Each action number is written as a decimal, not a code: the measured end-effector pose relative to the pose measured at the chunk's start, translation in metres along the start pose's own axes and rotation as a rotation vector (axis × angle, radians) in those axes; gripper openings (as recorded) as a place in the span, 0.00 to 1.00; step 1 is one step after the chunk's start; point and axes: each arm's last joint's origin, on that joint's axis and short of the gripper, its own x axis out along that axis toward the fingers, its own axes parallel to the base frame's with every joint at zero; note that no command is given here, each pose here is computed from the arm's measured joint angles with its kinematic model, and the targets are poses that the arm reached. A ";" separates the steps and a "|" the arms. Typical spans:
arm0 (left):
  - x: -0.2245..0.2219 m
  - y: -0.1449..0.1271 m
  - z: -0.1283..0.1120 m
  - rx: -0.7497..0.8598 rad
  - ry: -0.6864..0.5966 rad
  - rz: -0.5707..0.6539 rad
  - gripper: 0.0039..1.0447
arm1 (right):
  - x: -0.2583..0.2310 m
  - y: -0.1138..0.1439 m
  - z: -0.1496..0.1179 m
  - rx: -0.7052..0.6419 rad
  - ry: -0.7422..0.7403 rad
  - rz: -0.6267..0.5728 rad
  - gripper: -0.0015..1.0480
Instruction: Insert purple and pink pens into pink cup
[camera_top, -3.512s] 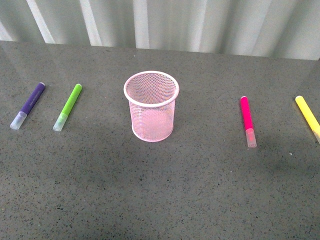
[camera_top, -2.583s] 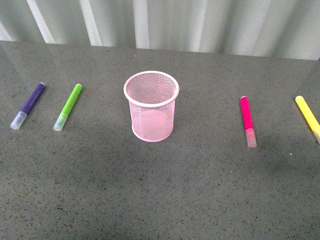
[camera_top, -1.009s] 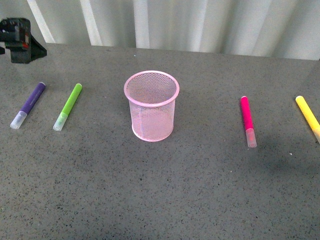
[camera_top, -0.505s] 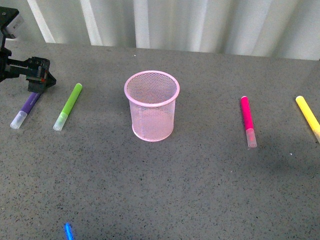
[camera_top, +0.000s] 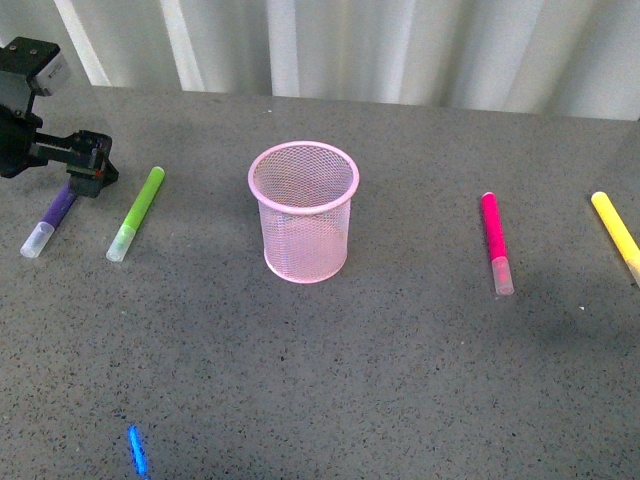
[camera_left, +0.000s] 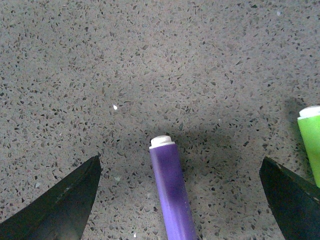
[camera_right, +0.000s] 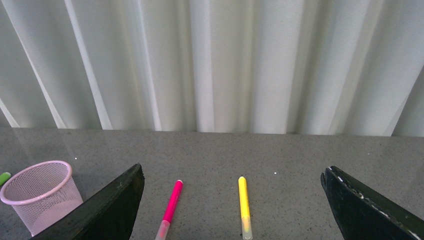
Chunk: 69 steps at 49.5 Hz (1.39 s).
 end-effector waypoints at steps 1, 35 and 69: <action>0.001 0.000 0.000 0.000 0.002 0.001 0.94 | 0.000 0.000 0.000 0.000 0.000 0.000 0.93; 0.010 -0.008 -0.002 0.003 0.057 0.004 0.50 | 0.000 0.000 0.000 0.000 0.000 0.000 0.93; -0.094 -0.026 0.070 -0.169 -0.438 -0.086 0.12 | 0.000 0.000 0.000 0.000 0.000 0.000 0.93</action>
